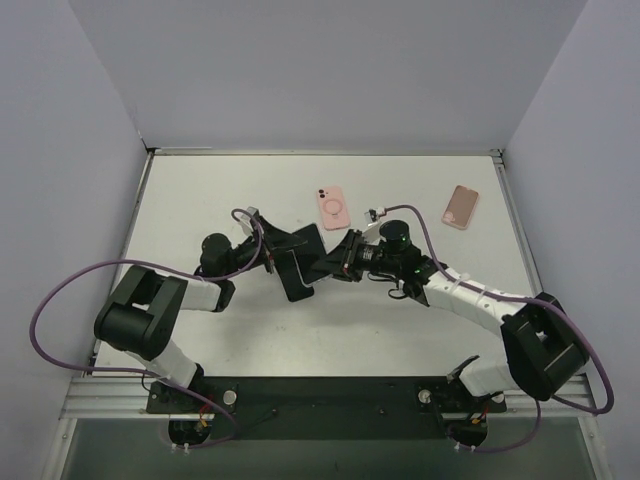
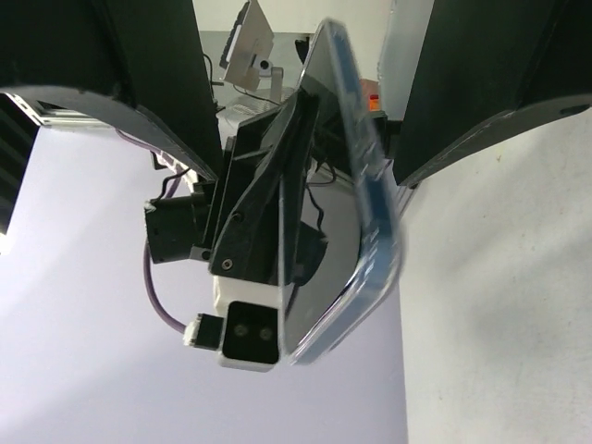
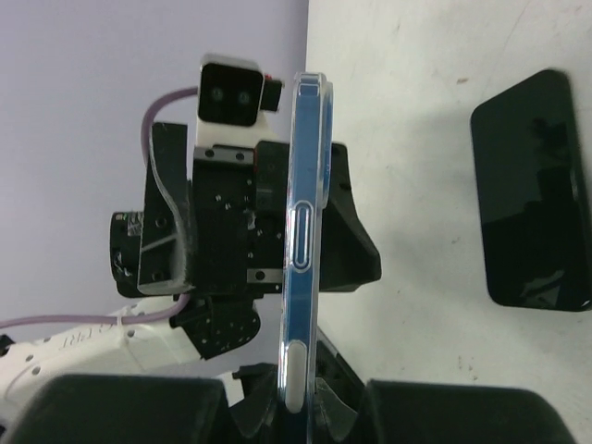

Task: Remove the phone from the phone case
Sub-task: Adjust the phone, then remove the phone case from the phone.

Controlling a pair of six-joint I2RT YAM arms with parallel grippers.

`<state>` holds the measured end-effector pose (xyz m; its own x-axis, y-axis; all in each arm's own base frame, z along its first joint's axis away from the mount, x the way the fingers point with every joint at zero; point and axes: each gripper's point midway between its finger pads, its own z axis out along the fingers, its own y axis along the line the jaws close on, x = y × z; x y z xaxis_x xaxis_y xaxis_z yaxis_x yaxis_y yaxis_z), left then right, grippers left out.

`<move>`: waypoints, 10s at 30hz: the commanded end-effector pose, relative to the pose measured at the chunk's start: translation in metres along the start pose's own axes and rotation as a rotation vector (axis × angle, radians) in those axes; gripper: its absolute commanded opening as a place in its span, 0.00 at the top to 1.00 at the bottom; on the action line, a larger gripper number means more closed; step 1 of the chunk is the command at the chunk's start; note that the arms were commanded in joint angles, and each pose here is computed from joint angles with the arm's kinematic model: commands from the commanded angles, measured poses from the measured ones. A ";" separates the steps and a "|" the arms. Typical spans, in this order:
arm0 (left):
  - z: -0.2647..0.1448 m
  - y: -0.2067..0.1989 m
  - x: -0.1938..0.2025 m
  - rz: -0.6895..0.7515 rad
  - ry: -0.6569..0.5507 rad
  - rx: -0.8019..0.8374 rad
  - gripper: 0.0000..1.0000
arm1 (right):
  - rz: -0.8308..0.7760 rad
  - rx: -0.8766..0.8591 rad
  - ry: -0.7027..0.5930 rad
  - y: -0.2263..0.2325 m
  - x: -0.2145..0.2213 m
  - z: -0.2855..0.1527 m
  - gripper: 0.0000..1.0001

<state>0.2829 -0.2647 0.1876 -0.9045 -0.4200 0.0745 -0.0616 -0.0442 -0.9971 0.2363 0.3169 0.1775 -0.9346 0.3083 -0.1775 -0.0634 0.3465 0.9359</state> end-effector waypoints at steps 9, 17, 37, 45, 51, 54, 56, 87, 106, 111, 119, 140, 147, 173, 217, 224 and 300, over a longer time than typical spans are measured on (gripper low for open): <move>0.000 -0.047 0.005 0.113 0.024 0.154 0.40 | -0.027 -0.294 0.061 0.064 0.013 0.017 1.00; -0.002 -0.047 0.005 0.106 0.011 0.151 0.46 | -0.031 -0.231 0.015 0.048 0.010 0.016 1.00; -0.005 -0.060 0.003 0.112 -0.005 0.176 1.00 | 0.009 -0.133 -0.040 0.018 0.001 0.007 0.38; -0.004 -0.064 0.000 0.125 -0.017 0.174 1.00 | 0.027 -0.153 -0.125 0.015 -0.012 -0.014 0.53; -0.003 -0.065 -0.002 0.123 -0.022 0.172 1.00 | 0.009 -0.194 -0.085 0.028 -0.006 -0.011 0.62; -0.003 -0.065 -0.002 0.123 -0.025 0.164 1.00 | 0.005 -0.227 -0.062 0.038 -0.002 -0.008 0.62; -0.002 -0.063 -0.002 0.121 -0.026 0.158 1.00 | 0.004 -0.228 -0.058 0.038 0.001 -0.007 0.63; -0.018 -0.169 0.008 0.331 -0.070 0.480 1.00 | 0.229 -0.607 -0.146 0.128 -0.044 -0.048 1.00; -0.073 -0.289 0.050 0.481 -0.092 0.878 1.00 | 0.430 -0.876 -0.140 0.181 -0.079 -0.058 1.00; -0.088 -0.317 0.062 0.518 -0.092 0.957 1.00 | 0.455 -0.928 -0.158 0.197 -0.090 -0.063 1.00; -0.112 -0.358 0.083 0.547 -0.065 1.076 1.00 | 0.492 -0.972 -0.149 0.213 -0.102 -0.059 1.00; -0.172 -0.434 0.132 0.609 -0.017 1.338 1.00 | 0.533 -1.128 -0.055 0.279 -0.105 -0.014 1.00; -0.176 -0.434 0.133 0.592 -0.021 1.349 1.00 | 0.366 -0.931 -0.090 0.251 -0.093 0.007 1.00; -0.189 -0.443 0.139 0.562 -0.001 1.388 1.00 | 0.009 0.076 -0.052 0.068 -0.053 0.078 0.92; -0.127 -0.418 0.126 0.611 0.053 1.058 1.00 | -0.043 0.120 0.435 0.077 0.018 0.122 0.63; -0.110 -0.407 0.120 0.593 0.081 0.999 1.00 | -0.043 0.013 0.433 0.106 0.017 0.123 0.67; 0.024 -0.134 0.050 0.040 0.067 0.384 0.59 | -0.035 -0.033 -0.249 0.065 -0.102 -0.001 1.00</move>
<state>0.3317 -0.2835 0.2596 -0.7643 -0.5888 0.2628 -0.0926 -0.3032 -0.9484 0.3109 0.3275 0.2307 -0.8926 0.4218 -0.1591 -0.0493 0.2594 0.9645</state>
